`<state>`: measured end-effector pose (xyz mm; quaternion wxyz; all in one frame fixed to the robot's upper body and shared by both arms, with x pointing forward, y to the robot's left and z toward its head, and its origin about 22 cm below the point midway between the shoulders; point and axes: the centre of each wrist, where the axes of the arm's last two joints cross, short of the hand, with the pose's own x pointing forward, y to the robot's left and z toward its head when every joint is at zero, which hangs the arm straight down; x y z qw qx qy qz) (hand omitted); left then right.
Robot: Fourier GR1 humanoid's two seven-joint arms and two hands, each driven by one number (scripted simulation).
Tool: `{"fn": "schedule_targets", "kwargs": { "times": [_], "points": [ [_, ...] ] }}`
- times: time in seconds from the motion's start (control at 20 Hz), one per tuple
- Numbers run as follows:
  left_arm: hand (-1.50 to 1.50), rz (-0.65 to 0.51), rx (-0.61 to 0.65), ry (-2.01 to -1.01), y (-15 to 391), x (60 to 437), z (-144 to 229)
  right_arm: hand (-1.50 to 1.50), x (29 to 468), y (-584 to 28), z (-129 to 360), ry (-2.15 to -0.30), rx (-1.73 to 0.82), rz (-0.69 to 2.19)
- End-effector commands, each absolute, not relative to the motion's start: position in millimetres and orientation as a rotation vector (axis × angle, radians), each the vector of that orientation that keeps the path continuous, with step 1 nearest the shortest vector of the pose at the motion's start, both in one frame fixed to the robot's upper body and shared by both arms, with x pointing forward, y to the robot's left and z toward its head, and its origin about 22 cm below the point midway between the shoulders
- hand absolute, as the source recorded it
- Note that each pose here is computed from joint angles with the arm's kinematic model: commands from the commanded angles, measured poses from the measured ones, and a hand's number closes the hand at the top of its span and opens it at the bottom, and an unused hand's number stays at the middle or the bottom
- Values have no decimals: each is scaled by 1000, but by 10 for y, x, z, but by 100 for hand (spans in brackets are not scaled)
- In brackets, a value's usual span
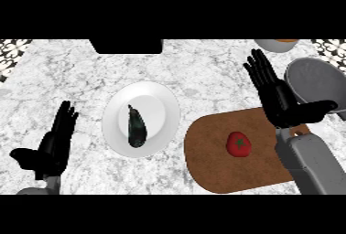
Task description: Pick the tomato from the cutting board and place it in the pan
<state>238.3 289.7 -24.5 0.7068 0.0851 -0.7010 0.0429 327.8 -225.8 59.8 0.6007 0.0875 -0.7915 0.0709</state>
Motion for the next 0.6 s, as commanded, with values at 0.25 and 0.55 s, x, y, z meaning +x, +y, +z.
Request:
{"fn": "schedule_targets", "kwargs": {
  "times": [0.25,0.55],
  "points": [
    [0,-102,-134,-1456,2247,2520,-63,150,3519,-1964,1111,-1815,-121,899],
    [0,-79,-231,-1359,2200,2537,112,-150,3331,-2075,895,-2061,-525,961]
  ]
}}
